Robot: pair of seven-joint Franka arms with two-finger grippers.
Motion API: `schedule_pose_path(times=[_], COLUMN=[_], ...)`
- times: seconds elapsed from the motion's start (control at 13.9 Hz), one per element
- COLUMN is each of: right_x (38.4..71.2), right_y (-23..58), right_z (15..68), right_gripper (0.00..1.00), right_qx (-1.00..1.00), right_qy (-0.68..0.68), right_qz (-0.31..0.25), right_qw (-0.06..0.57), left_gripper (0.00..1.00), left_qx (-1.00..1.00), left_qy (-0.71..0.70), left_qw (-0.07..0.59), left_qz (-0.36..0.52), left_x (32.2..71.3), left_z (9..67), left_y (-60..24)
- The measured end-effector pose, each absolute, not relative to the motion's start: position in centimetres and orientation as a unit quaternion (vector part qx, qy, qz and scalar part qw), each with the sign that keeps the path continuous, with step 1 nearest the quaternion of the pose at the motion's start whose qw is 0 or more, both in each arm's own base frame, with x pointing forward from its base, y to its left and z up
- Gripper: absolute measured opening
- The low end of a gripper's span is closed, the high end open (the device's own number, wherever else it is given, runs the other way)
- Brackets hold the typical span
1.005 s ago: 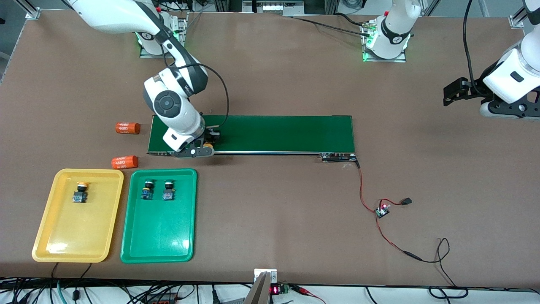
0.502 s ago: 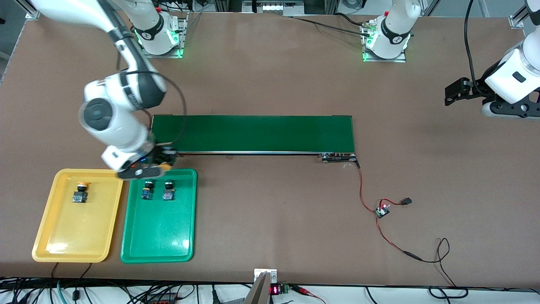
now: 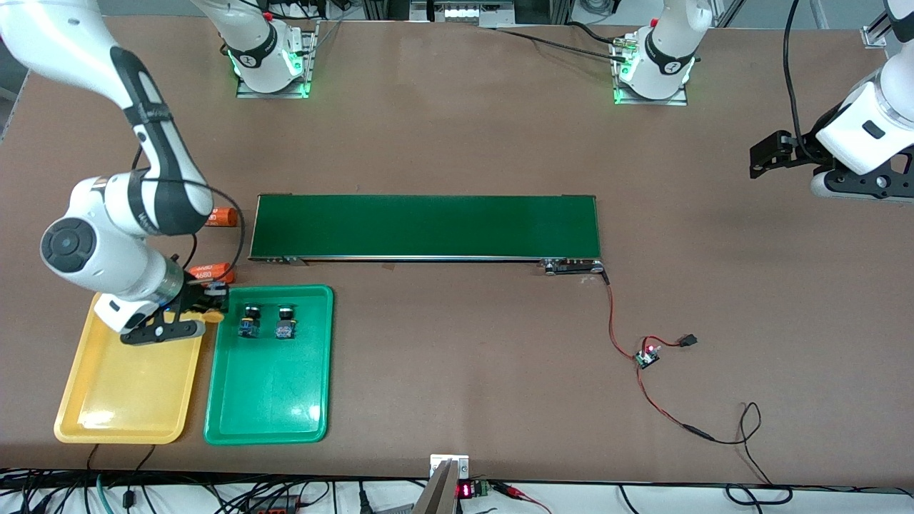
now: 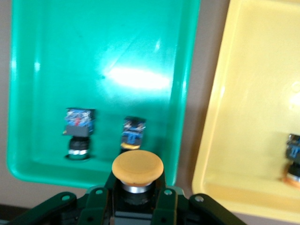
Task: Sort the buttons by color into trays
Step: 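Carry the yellow button over the yellow tray with the right gripper, then lower the yellow button into the yellow tray and open the right gripper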
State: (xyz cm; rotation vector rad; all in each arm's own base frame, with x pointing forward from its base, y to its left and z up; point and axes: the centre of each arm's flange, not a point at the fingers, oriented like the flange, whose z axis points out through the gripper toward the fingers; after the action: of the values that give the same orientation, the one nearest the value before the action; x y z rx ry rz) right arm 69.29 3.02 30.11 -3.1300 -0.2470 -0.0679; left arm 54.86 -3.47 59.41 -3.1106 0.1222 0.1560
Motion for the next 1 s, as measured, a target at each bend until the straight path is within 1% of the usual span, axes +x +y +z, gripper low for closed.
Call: schedule_pose_path(times=[0.29, 0.65, 0.79, 1.0], right_x=[70.1, 70.3, 70.4, 70.7], right_y=[-2.4, -11.2, -12.8, -12.6], right_z=[28.4, 25.0, 23.7, 23.2], right_gripper=[0.33, 0.33, 0.33, 0.33], right_qx=[-0.995, -0.991, -0.99, -0.989], right_qy=[-0.094, -0.118, -0.119, -0.121], right_qz=[-0.022, -0.057, -0.064, -0.07], right_qw=[-0.014, -0.037, -0.039, -0.039], left_gripper=[1.0, 1.0, 1.0, 1.0], left_qx=[-0.998, -0.997, -0.997, -0.997], left_qy=[0.047, 0.047, 0.047, 0.047], left_qw=[0.013, 0.013, 0.013, 0.013], left_qz=[0.05, 0.057, 0.062, 0.065], left_x=[54.8, 54.6, 54.5, 54.4], left_z=[59.4, 59.3, 59.3, 59.3], left_y=[-4.3, -4.3, -4.3, -4.3])
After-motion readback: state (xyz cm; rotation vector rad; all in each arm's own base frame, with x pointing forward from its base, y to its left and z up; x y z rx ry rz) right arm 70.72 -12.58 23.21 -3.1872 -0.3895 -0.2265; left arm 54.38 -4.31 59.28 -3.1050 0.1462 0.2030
